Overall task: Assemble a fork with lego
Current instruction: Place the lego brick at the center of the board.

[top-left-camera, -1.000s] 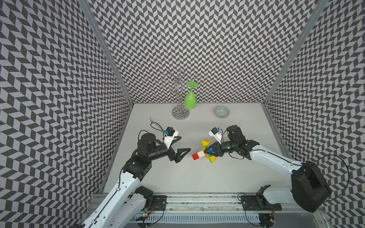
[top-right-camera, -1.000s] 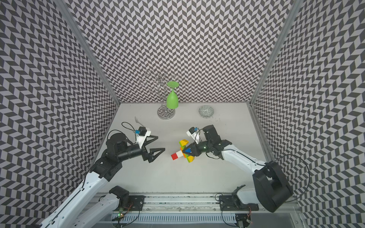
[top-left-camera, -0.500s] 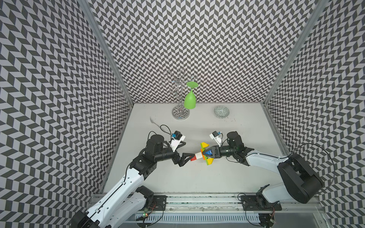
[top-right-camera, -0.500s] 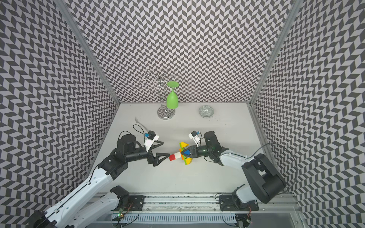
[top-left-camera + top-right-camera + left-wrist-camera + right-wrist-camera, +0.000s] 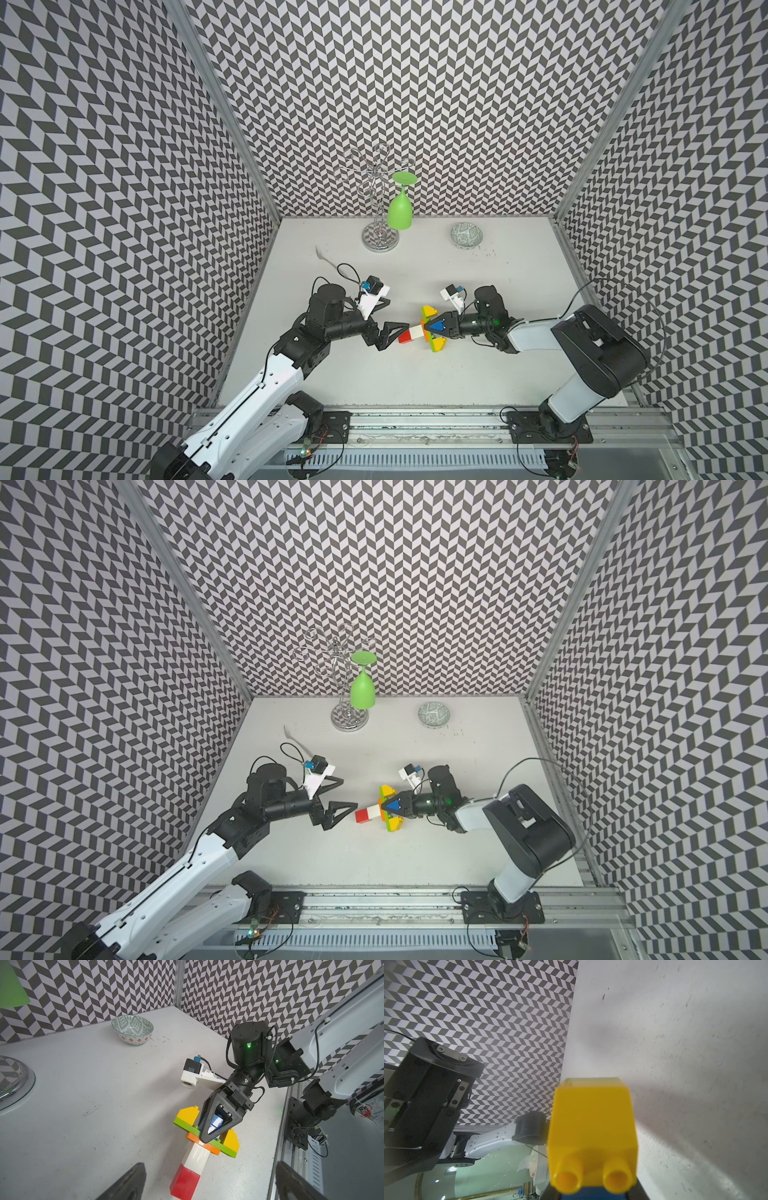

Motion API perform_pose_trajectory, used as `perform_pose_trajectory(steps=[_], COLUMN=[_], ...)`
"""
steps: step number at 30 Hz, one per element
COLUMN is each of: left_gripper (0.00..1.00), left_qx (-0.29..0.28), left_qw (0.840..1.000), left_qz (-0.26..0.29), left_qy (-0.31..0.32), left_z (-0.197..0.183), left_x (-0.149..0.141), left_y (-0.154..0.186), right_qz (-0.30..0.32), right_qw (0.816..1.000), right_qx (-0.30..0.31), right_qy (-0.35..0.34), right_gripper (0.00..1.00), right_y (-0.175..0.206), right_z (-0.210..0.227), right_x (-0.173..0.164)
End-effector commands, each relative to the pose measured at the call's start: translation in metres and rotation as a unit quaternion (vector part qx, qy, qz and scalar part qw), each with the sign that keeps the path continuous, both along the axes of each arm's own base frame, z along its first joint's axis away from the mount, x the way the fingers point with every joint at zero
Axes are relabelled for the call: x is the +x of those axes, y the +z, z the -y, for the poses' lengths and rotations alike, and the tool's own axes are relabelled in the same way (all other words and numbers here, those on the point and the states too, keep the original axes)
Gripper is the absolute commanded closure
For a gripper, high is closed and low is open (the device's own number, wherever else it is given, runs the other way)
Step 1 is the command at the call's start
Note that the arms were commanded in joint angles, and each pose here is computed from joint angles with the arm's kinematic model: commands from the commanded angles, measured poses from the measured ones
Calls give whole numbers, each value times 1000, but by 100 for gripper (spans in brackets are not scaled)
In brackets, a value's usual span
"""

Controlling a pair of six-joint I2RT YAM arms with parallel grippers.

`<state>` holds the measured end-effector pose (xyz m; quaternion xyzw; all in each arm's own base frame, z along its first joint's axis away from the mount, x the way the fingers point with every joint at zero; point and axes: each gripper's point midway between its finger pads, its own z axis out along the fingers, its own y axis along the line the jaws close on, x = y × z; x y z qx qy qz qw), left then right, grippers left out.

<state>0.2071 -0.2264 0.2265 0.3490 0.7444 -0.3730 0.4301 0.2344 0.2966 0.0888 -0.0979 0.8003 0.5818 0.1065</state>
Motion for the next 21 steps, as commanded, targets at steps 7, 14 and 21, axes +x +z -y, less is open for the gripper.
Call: perform_pose_trajectory(steps=[7,14,21], left_gripper=[2,1,1], left_qx=[5,8,8], left_qw=[1000,1000,1000], left_qz=[6,7,8], left_qy=[2,-1,-1], left_z=[0,0,1], left_x=[1,-1,-2], left_y=[-5,-8,-8], right_qz=[-17,-46,-60], right_qw=[1000,999,998], right_qx=[14,16,18], right_qy=[-8,-8,-15], right_gripper=[94,93,75], right_y=[-7,-19,-24], right_z=[-5,-6,-6], right_x=[8,7,6])
